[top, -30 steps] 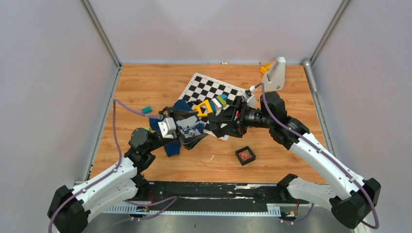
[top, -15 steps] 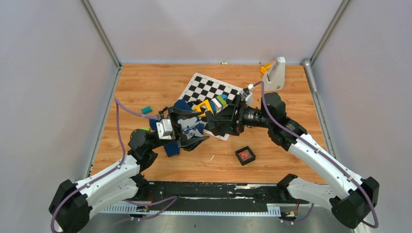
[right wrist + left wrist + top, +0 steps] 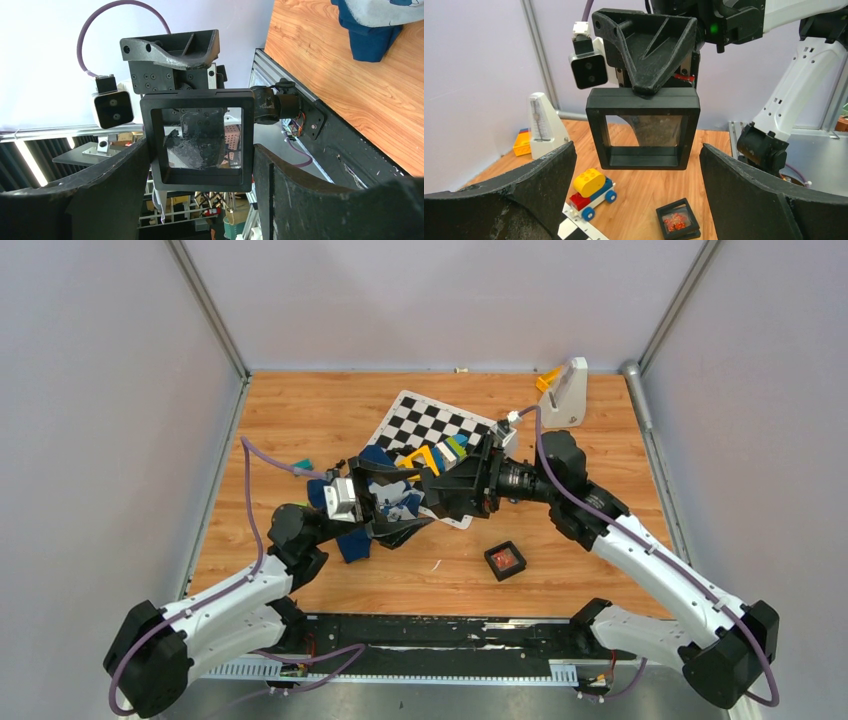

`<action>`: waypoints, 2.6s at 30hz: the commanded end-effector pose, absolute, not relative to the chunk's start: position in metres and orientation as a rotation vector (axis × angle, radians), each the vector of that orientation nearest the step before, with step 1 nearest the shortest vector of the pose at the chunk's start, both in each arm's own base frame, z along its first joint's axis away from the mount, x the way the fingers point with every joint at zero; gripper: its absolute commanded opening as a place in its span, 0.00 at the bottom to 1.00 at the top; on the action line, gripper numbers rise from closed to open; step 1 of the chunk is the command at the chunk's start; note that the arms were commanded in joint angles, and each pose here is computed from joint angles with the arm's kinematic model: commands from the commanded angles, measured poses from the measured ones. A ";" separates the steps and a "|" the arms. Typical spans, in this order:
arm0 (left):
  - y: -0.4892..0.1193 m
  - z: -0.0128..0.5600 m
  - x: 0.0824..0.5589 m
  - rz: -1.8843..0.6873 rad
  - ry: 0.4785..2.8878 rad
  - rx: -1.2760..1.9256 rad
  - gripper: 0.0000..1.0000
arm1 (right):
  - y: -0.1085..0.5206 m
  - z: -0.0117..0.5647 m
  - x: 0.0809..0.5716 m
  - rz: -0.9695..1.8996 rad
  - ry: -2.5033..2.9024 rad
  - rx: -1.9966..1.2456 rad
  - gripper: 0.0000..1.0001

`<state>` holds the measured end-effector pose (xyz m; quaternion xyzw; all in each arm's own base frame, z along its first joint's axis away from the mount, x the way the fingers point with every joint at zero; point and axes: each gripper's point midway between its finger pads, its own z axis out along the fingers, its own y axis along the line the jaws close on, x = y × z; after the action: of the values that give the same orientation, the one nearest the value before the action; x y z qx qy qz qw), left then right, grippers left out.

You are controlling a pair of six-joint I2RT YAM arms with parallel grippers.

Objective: Remove the brooch from the garment

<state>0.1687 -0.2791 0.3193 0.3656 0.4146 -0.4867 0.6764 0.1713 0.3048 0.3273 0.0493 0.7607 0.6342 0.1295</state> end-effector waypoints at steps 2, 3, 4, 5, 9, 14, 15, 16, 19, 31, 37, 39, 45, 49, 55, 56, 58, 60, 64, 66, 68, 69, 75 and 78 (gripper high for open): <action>-0.279 0.349 0.160 -1.111 0.831 0.820 1.00 | 0.310 0.339 0.172 1.869 2.147 0.083 0.00; -0.279 0.349 0.159 -1.113 0.827 0.825 1.00 | 0.311 0.339 0.172 1.869 2.149 0.082 0.00; -0.280 0.349 0.158 -1.116 0.825 0.829 1.00 | 0.311 0.339 0.172 1.870 2.149 0.080 0.00; -0.280 0.349 0.158 -1.119 0.823 0.834 1.00 | 0.312 0.339 0.172 1.869 2.149 0.079 0.00; -0.283 0.348 0.155 -1.131 0.822 0.850 1.00 | 0.313 0.337 0.173 1.864 2.156 0.086 0.00; -0.283 0.346 0.157 -1.129 0.827 0.849 1.00 | 0.315 0.336 0.174 1.863 2.160 0.093 0.00; -0.283 0.346 0.157 -1.127 0.827 0.848 1.00 | 0.316 0.335 0.175 1.862 2.162 0.094 0.00; -0.283 0.347 0.158 -1.125 0.828 0.844 1.00 | 0.317 0.334 0.174 1.862 2.166 0.094 0.00; -0.283 0.348 0.160 -1.122 0.831 0.835 0.99 | 0.318 0.333 0.174 1.861 2.173 0.097 0.00; -0.278 0.343 0.165 -1.109 0.877 0.785 0.35 | 0.309 0.331 0.176 1.783 2.119 0.070 0.63; -0.267 0.329 0.173 -1.146 1.022 0.654 0.10 | 0.280 0.325 0.189 1.539 2.039 0.050 0.98; -0.263 0.327 0.175 -1.172 1.071 0.591 0.06 | 0.272 0.323 0.190 1.466 2.013 -0.025 0.99; -0.269 0.313 0.173 -1.317 1.328 0.498 0.00 | 0.265 0.327 0.153 1.328 1.699 -0.684 0.98; -0.285 0.306 0.161 -1.441 1.465 0.557 0.00 | 0.273 0.333 0.132 1.421 1.602 -0.864 0.97; -0.299 0.315 0.151 -1.566 1.504 0.628 0.00 | 0.285 0.322 0.146 1.442 1.686 -0.849 0.87; -0.300 0.317 0.151 -1.571 1.502 0.629 0.00 | 0.285 0.321 0.149 1.433 1.692 -0.839 0.85; -0.300 0.317 0.151 -1.578 1.504 0.631 0.00 | 0.284 0.319 0.155 1.406 1.702 -0.810 0.82; -0.301 0.318 0.150 -1.588 1.496 0.631 0.00 | 0.284 0.318 0.158 1.388 1.707 -0.791 0.79; -0.301 0.321 0.147 -1.614 1.476 0.637 0.00 | 0.283 0.315 0.162 1.367 1.714 -0.771 0.76; -0.301 0.323 0.146 -1.625 1.471 0.633 0.00 | 0.283 0.313 0.162 1.365 1.719 -0.771 0.75; -0.302 0.325 0.147 -1.632 1.466 0.623 0.00 | 0.283 0.311 0.159 1.378 1.719 -0.784 0.75; -0.302 0.326 0.147 -1.634 1.465 0.615 0.00 | 0.283 0.310 0.159 1.381 1.724 -0.783 0.75; -0.303 0.332 0.149 -1.673 1.446 0.576 0.00 | 0.283 0.301 0.163 1.354 1.750 -0.762 0.73; -0.303 0.338 0.149 -1.692 1.422 0.561 0.00 | 0.281 0.297 0.166 1.332 1.765 -0.745 0.72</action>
<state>0.1552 -0.3046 0.2998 0.2219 0.6197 -0.6414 0.3941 0.1571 0.2829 0.2999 -0.2970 0.6941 0.5432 0.3673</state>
